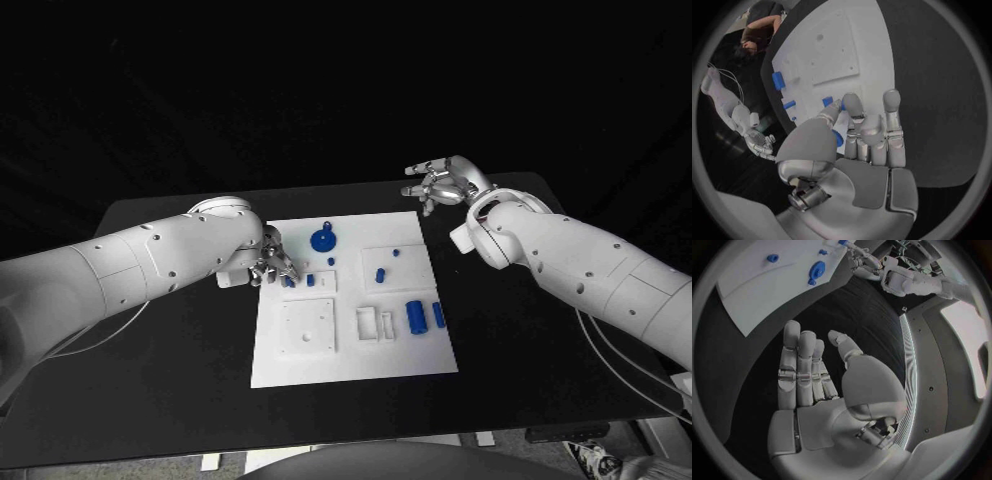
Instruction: Assemble the parts on the task board
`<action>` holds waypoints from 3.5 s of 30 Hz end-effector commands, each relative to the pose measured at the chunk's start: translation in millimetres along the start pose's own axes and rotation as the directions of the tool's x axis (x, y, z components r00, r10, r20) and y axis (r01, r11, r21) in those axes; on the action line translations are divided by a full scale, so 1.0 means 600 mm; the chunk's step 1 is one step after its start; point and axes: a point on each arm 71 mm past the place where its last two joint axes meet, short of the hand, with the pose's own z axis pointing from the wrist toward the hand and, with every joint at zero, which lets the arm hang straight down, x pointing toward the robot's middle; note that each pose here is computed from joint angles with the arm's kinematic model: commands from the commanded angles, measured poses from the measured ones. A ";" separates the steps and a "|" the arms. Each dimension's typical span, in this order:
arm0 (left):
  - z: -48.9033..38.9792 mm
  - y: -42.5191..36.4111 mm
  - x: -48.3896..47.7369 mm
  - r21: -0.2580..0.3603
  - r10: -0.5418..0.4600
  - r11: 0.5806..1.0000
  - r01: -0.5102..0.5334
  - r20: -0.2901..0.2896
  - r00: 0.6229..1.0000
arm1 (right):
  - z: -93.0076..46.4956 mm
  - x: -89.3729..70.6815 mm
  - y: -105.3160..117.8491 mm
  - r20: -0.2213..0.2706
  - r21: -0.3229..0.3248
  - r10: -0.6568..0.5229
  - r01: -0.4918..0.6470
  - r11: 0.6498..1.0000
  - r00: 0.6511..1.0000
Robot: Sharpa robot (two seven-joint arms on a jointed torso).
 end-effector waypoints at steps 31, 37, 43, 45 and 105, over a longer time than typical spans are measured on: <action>-0.002 -0.007 -0.001 0.037 -0.042 0.999 0.040 0.042 0.998 | 0.000 0.000 0.001 -0.003 -0.011 -0.001 0.001 1.000 1.000; -0.003 -0.007 -0.001 0.044 -0.050 0.998 0.048 0.052 0.997 | 0.000 0.000 0.001 -0.003 -0.011 -0.001 0.001 1.000 1.000; -0.004 -0.006 -0.003 0.045 -0.050 0.998 0.047 0.067 0.997 | -0.001 -0.001 0.001 -0.003 -0.011 -0.001 0.001 1.000 1.000; -0.004 -0.005 -0.003 0.046 -0.049 0.998 0.045 0.070 0.996 | -0.001 -0.001 0.001 -0.003 -0.011 -0.001 0.001 1.000 1.000; -0.010 -0.001 0.020 0.071 -0.034 0.997 0.021 0.182 0.983 | -0.003 -0.005 -0.001 0.000 -0.010 -0.003 0.003 1.000 1.000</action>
